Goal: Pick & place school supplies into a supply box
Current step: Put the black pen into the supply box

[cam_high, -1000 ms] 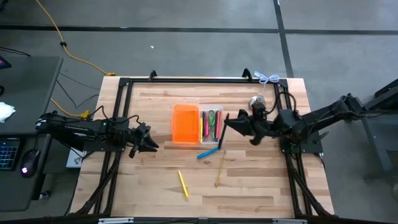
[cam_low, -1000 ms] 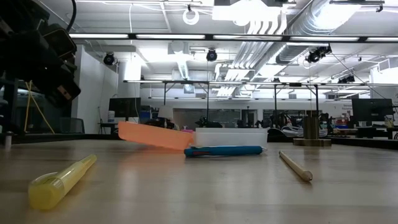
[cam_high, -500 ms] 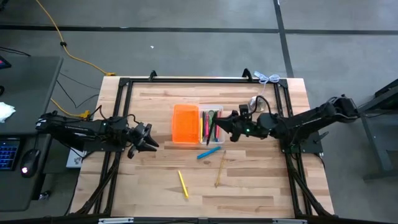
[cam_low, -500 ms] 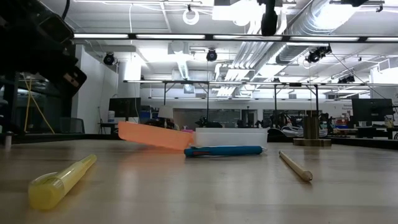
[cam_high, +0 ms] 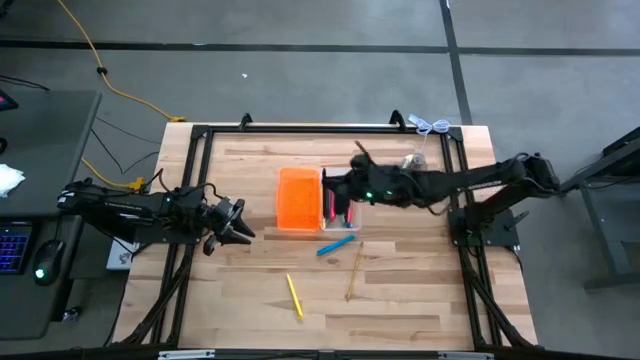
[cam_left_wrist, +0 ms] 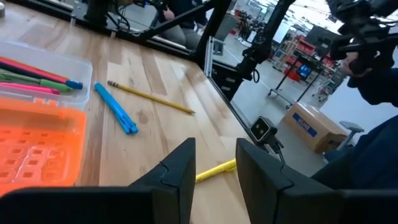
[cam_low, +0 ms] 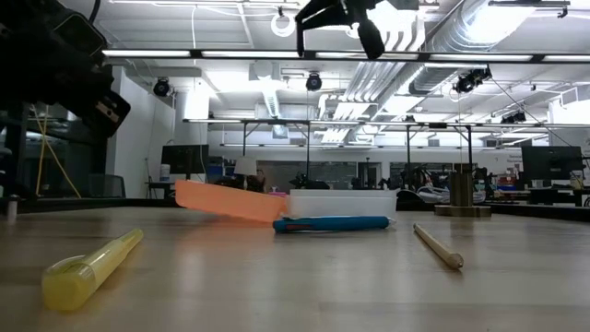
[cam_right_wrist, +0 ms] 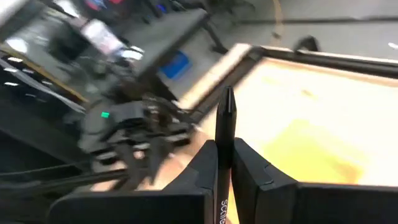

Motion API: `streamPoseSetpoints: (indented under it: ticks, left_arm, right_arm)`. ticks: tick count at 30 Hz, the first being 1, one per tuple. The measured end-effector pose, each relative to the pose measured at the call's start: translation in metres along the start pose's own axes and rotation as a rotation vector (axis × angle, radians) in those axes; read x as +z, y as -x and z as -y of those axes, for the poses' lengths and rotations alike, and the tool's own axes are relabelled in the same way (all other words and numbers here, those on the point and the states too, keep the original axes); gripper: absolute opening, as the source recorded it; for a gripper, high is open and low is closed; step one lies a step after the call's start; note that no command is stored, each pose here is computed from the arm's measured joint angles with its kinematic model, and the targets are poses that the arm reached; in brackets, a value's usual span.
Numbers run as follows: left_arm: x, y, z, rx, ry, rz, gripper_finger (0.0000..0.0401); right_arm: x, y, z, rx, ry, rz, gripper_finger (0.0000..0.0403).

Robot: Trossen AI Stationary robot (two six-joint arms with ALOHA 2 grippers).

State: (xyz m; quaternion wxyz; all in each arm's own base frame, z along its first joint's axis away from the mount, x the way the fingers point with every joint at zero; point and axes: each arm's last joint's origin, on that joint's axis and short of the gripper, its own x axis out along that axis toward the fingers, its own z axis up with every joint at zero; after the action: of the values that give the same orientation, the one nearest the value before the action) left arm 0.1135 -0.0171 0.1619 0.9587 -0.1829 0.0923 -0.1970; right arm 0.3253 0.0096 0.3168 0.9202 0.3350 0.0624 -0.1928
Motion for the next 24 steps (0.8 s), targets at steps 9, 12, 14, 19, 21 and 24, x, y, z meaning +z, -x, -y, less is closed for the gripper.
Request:
streamPoseSetpoints:
  ticks: [9, 12, 14, 19, 21, 24]
  left_arm:
    - [-0.001, 0.000, 0.000, 0.004, 0.004, -0.010, 0.0145]
    - [-0.001, 0.000, 0.000, 0.005, 0.005, -0.011, 0.0145]
    - [-0.001, 0.000, 0.000, 0.006, 0.006, -0.016, 0.0145]
    - [-0.003, 0.000, -0.001, 0.014, 0.015, -0.037, 0.0145]
    - [-0.003, 0.000, -0.001, 0.014, 0.015, -0.038, 0.0145]
    - [-0.003, 0.000, -0.001, 0.014, 0.015, -0.038, 0.0145]
  right_arm:
    - [0.023, -0.038, -0.001, -0.198, 0.023, -0.103, 0.0011]
    - [0.022, -0.051, 0.008, -0.280, 0.005, -0.135, 0.0011]
    - [0.017, -0.058, 0.017, -0.333, -0.006, -0.164, 0.0011]
    - [0.005, -0.072, 0.042, -0.465, -0.051, -0.222, 0.0011]
    - [-0.001, -0.076, 0.051, -0.512, -0.062, -0.256, 0.0011]
    - [-0.007, -0.081, 0.062, -0.572, -0.094, -0.298, 0.0011]
